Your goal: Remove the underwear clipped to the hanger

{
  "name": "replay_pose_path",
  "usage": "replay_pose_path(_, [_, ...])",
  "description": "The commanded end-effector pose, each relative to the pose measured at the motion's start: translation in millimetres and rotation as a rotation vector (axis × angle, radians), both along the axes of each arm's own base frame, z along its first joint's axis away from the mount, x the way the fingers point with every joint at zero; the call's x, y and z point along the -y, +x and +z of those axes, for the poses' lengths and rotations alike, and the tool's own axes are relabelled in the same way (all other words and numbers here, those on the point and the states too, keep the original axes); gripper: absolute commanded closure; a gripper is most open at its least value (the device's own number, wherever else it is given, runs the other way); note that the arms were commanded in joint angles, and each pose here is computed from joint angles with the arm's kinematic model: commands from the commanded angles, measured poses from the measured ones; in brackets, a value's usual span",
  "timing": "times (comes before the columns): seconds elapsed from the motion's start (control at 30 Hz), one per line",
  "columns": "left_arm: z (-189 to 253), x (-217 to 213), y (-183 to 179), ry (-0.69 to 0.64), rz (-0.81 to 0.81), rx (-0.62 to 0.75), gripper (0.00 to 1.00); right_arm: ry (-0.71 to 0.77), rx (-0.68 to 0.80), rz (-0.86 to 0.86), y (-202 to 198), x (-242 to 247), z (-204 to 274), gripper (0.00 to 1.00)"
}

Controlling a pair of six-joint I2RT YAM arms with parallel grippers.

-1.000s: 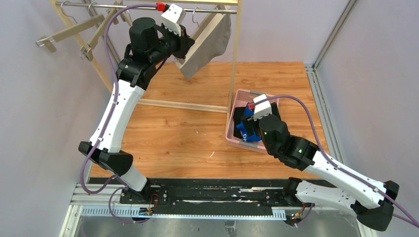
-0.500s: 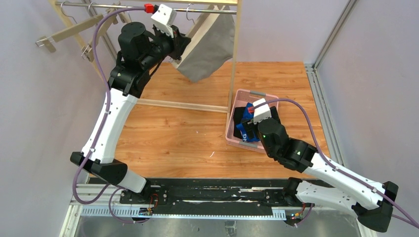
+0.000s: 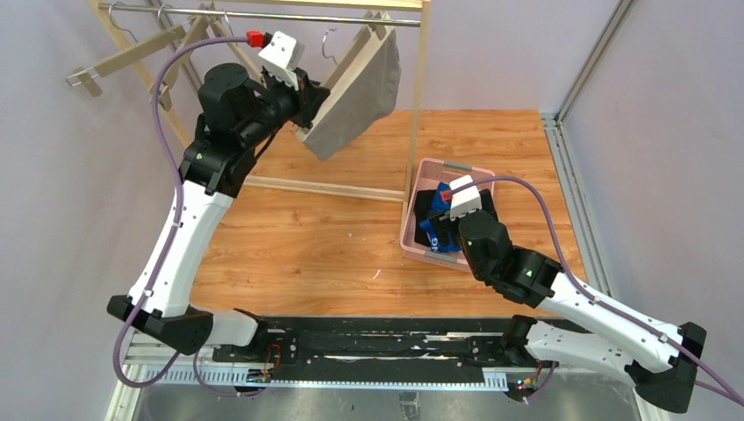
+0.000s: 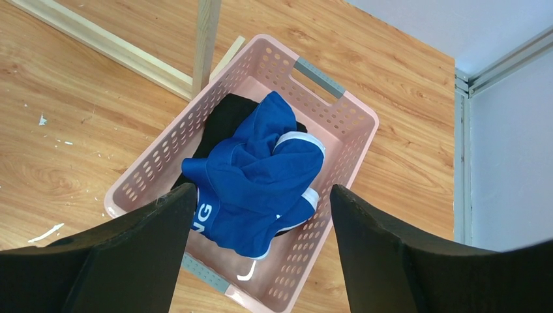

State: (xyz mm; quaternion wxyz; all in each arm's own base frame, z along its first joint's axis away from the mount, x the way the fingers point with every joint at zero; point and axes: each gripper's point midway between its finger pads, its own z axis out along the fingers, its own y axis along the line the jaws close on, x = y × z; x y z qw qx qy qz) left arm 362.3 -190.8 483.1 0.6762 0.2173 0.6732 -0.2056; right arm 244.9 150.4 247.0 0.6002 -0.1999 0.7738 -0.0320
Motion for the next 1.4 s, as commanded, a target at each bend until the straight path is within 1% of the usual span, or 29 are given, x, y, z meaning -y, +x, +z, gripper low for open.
replay_pose_path(0.0, [12,-7,-17,-0.006,0.004,0.057,1.0,0.015,0.034,-0.022,2,1,4,0.22])
replay_pose_path(0.1, [-15,-10,-15,0.044,0.016,-0.007,1.0,0.02,0.048,-0.027,4,1,10,0.19])
replay_pose_path(0.2, [-45,-12,-22,0.085,0.009,-0.074,1.0,0.027,0.063,-0.054,8,6,18,0.13])
replay_pose_path(0.3, [-70,-17,-36,0.099,0.004,-0.11,1.0,0.051,0.045,-0.054,17,10,18,0.11])
replay_pose_path(0.4, [-91,-25,-59,0.123,-0.01,-0.148,1.0,0.119,0.014,-0.008,27,9,20,0.09])
replay_pose_path(0.47, [-105,-29,-76,0.15,-0.035,-0.175,1.0,0.187,-0.019,0.068,37,3,24,0.08])
replay_pose_path(0.53, [-122,-32,-94,0.177,-0.068,-0.208,1.0,0.268,-0.076,0.217,44,-12,29,0.08])
replay_pose_path(0.6, [-140,-29,-111,0.189,-0.128,-0.253,1.0,0.317,-0.129,0.342,51,-24,33,0.08])
replay_pose_path(0.7, [-157,-20,-136,0.177,-0.237,-0.28,1.0,0.323,-0.176,0.506,52,-47,35,0.09])
replay_pose_path(0.8, [-165,-19,-154,0.173,-0.285,-0.275,1.0,0.354,-0.176,0.625,48,-66,45,0.11])
replay_pose_path(0.97, [-168,-22,-177,0.2,-0.348,-0.26,1.0,0.388,-0.098,0.892,23,-87,93,0.11])
replay_pose_path(1.07, [-161,-24,-183,0.195,-0.35,-0.232,1.0,0.402,-0.078,1.036,5,-91,115,0.11])
replay_pose_path(1.2, [-155,-17,-195,0.173,-0.416,-0.219,1.0,0.416,-0.065,1.221,-19,-93,127,0.11])
replay_pose_path(1.3, [-154,-12,-206,0.165,-0.484,-0.205,1.0,0.444,-0.092,1.366,-37,-95,132,0.11])
replay_pose_path(1.37, [-153,-10,-211,0.163,-0.507,-0.198,1.0,0.464,-0.113,1.405,-38,-97,132,0.1])
